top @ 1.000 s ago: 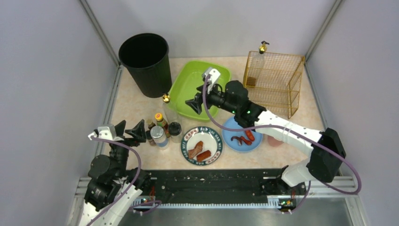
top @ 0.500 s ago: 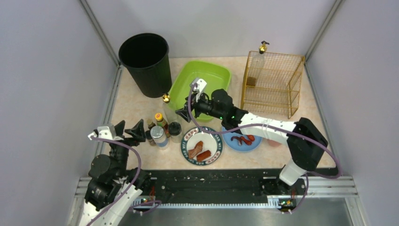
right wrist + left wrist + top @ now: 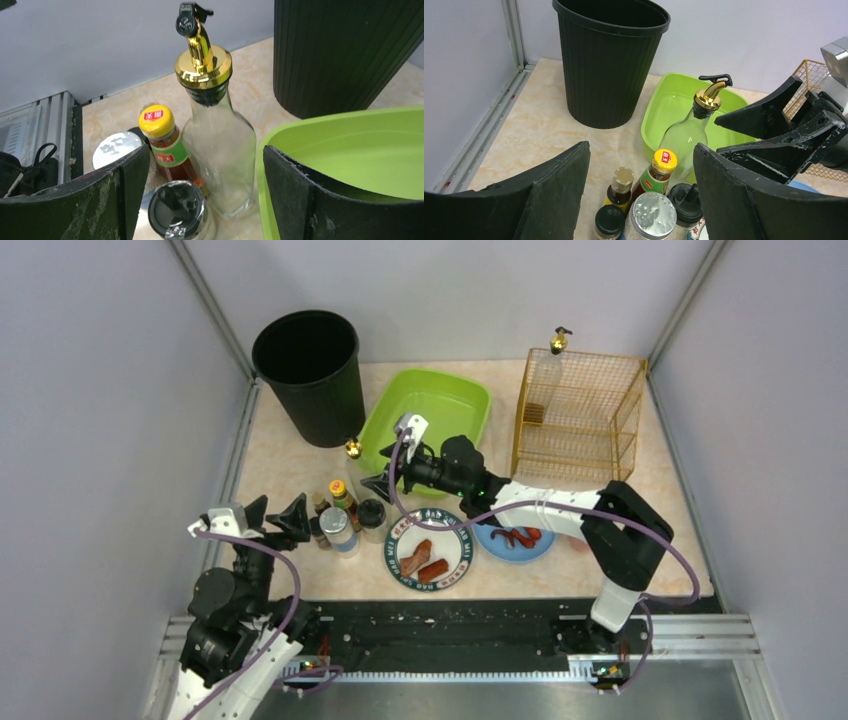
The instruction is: Clear the kitchen counter
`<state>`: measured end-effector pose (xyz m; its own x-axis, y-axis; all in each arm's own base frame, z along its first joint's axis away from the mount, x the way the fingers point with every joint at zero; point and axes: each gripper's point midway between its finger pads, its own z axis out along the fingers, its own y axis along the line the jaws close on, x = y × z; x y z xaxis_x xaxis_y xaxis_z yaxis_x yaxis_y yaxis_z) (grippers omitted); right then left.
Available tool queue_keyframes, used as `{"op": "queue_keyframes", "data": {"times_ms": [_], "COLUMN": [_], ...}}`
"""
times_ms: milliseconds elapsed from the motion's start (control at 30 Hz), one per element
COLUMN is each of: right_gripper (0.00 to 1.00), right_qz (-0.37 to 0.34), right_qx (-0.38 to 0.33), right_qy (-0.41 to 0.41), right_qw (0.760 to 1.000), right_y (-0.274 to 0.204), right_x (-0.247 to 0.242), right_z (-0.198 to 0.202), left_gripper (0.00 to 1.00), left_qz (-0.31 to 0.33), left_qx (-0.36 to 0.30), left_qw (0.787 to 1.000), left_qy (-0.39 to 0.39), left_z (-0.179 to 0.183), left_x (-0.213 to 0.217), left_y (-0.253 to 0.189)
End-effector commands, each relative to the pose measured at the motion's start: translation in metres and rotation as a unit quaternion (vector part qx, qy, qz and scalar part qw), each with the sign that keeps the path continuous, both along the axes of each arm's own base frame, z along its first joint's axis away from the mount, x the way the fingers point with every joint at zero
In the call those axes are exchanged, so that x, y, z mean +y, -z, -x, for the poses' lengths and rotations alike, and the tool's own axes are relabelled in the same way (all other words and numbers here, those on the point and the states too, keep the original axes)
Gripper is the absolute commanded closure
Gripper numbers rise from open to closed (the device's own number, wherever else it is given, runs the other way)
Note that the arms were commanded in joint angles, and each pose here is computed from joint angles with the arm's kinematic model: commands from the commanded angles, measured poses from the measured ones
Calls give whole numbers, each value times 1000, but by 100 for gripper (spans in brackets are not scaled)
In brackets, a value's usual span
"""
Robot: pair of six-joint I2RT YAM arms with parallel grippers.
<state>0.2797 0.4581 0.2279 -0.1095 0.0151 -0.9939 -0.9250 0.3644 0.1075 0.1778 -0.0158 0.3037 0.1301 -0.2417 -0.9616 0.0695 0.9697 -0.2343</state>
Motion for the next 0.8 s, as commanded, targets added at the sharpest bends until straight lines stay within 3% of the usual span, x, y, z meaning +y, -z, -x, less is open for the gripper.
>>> {"op": "queue_keyframes", "data": {"times_ms": [0,767], "right_gripper": [18,21], "right_qz": [-52,-86], "right_qx": [-39,-80], "right_qy": [-19,-4], "right_qw": [998,993], "right_y": [-24,-36], "right_x": [12,52], "right_z": [4,-17], "left_gripper": [20,21], "left_qz": [6,3], "left_qx": [-11,-14], "left_qw": [1000,1000], "left_qy": [7,11], "left_z": [-3,-2], "left_x": [-4,-5], "left_y": [-6,-7]}}
